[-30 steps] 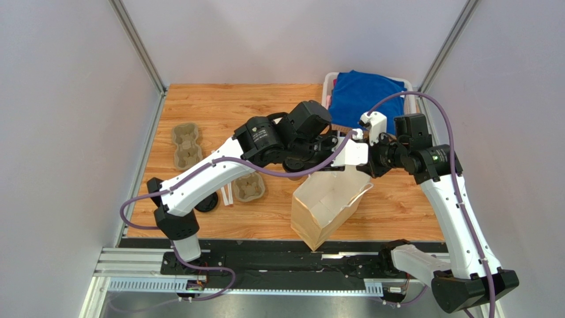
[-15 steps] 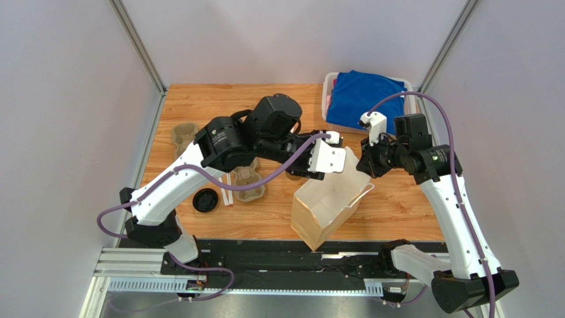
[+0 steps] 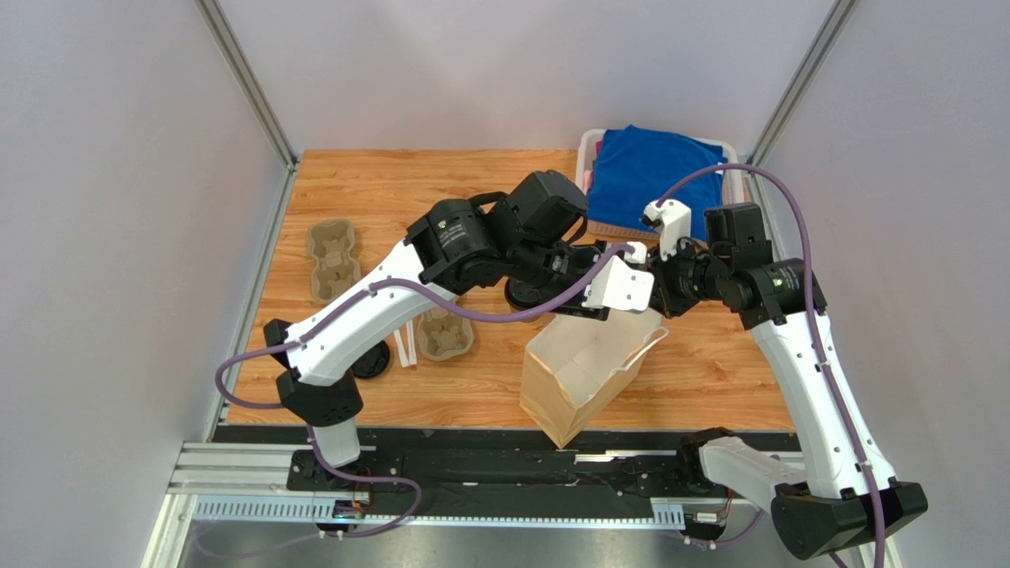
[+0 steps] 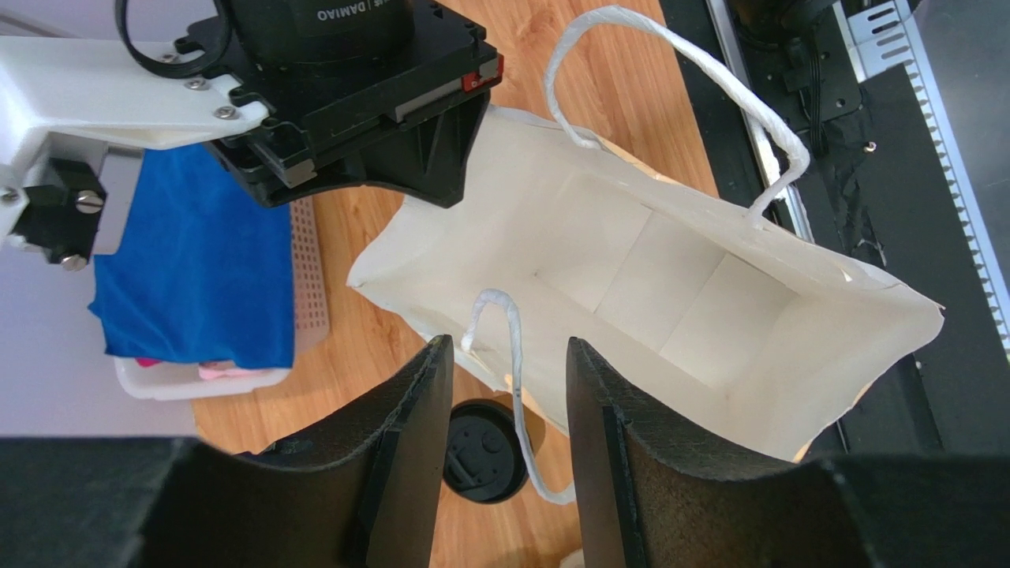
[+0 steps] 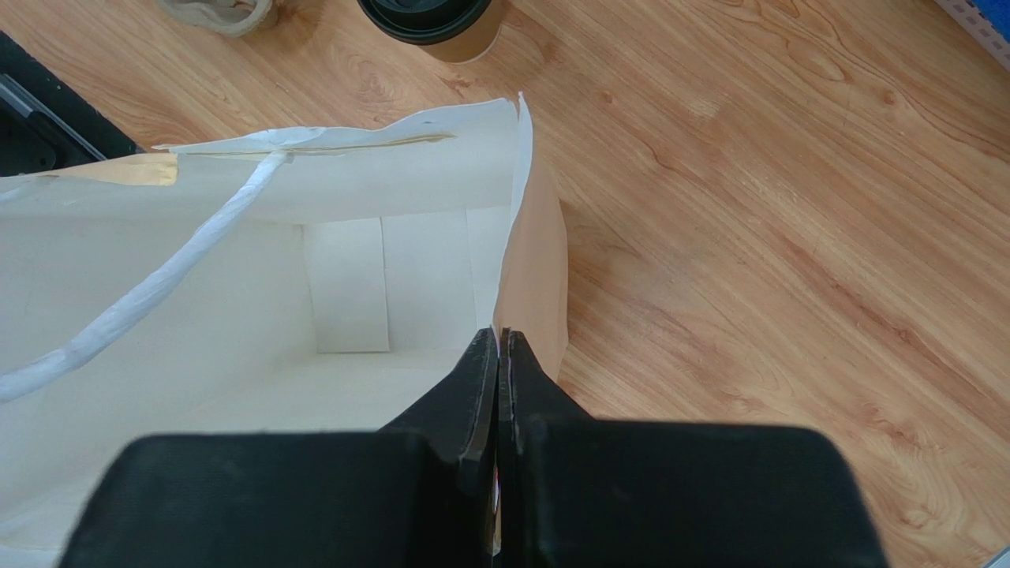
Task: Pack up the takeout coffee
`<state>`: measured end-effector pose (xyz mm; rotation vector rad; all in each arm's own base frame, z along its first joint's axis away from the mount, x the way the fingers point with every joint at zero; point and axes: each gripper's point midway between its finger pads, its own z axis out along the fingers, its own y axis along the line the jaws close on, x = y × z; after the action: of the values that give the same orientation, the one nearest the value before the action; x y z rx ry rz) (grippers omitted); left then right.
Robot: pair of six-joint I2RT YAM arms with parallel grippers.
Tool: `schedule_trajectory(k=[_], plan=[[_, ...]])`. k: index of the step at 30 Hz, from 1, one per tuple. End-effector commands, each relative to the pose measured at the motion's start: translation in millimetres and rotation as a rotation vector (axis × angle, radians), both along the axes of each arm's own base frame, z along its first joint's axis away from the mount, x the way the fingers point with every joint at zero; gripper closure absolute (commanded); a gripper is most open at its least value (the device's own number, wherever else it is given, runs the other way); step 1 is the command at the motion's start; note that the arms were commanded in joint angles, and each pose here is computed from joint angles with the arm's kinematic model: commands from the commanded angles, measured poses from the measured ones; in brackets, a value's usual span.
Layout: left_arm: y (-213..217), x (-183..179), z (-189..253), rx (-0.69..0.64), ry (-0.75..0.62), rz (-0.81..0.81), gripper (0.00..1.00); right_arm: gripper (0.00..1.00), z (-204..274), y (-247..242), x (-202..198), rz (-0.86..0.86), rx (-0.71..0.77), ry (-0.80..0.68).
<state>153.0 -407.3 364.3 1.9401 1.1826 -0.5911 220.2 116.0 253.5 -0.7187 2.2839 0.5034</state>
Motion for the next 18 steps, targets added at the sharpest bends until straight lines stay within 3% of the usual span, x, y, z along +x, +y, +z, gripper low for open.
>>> schedule_trajectory(k=[1, 4, 10, 14, 18], plan=[[-4.6, -3.1, 10.4, -0.03, 0.014, -0.005, 0.52, 1.0, 1.9, 1.8, 2.4, 0.015, 0.003, -0.027], [-7.3, -0.6, 6.2, -0.021, 0.012, 0.003, 0.6, 1.0, 2.6, 1.5, 2.5, 0.017, 0.0, -0.035], [-4.5, 7.4, -1.8, 0.004, -0.007, 0.036, 1.0, 1.0, 1.0, 0.5, 1.8, 0.014, -0.002, -0.039], [8.9, 24.8, 2.9, -0.032, 0.007, 0.12, 1.0, 1.0, 0.1, -0.6, 2.6, 0.011, -0.005, -0.046], [22.7, 47.5, 6.4, -0.087, 0.15, 0.275, 1.0, 1.0, -1.3, -0.1, 3.0, 0.012, -0.003, -0.051]])
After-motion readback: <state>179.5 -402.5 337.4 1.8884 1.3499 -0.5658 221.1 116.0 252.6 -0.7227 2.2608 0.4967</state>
